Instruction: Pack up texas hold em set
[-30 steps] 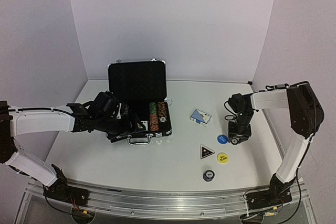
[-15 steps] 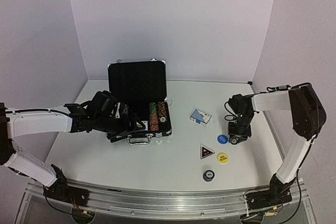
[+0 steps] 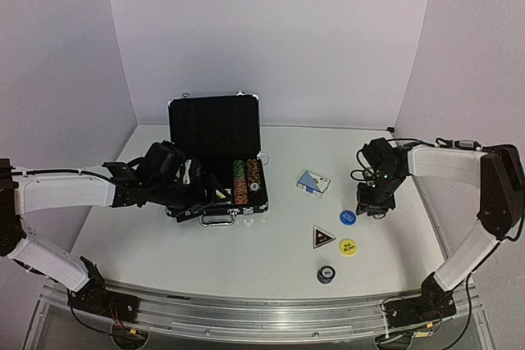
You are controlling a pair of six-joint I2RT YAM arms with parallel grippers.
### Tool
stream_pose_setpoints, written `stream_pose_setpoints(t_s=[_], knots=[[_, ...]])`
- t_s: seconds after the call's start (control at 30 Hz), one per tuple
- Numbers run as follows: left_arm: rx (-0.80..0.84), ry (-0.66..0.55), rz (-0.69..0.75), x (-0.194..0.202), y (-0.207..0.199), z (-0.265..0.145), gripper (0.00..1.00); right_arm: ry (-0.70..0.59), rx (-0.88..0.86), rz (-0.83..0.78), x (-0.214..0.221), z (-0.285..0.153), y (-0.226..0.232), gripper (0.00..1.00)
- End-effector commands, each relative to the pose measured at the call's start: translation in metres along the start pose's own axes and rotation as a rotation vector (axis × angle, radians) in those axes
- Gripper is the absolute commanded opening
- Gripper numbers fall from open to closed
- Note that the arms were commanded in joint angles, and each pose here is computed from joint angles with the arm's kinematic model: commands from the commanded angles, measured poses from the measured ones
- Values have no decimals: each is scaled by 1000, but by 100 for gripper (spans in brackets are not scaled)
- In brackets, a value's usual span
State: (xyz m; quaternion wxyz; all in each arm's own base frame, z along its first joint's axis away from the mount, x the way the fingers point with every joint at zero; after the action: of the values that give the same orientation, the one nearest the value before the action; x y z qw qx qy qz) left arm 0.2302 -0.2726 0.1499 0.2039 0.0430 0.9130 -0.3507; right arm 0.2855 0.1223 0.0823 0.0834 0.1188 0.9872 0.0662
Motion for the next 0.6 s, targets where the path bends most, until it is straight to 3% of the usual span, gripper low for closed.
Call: stream_pose_setpoints(t_s=[0.0, 0.1, 0.2, 0.3, 0.4, 0.57], knots=[[115, -9, 31, -17, -28, 9, 100, 13, -129, -142, 18, -25, 42, 26], [144, 22, 47, -23, -39, 19, 100, 6, -133, -197, 24, -31, 53, 29], [161, 40, 57, -22, -40, 26, 100, -103, 5, -159, 5, -34, 32, 43], [158, 49, 61, -20, -39, 27, 100, -100, 6, 1, -15, -36, 8, 62], [152, 46, 57, -16, -35, 25, 100, -141, 126, 106, -33, -30, -32, 75], [138, 35, 54, -12, -29, 18, 100, -91, 203, 291, -52, -13, -91, 84]])
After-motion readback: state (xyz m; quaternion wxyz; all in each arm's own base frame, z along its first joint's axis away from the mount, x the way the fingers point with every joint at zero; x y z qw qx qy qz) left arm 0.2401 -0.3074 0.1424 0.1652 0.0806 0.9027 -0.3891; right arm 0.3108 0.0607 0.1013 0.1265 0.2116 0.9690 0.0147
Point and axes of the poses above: each gripper's point midway between its finger pads, its own z axis out along the fingers, its own y axis along the line the jaws close on, x = y × z, the point moved 3 cm from there along -z, back along the fingers, and after that the axes turned 9 degrees about z, right-handed, at the moved point
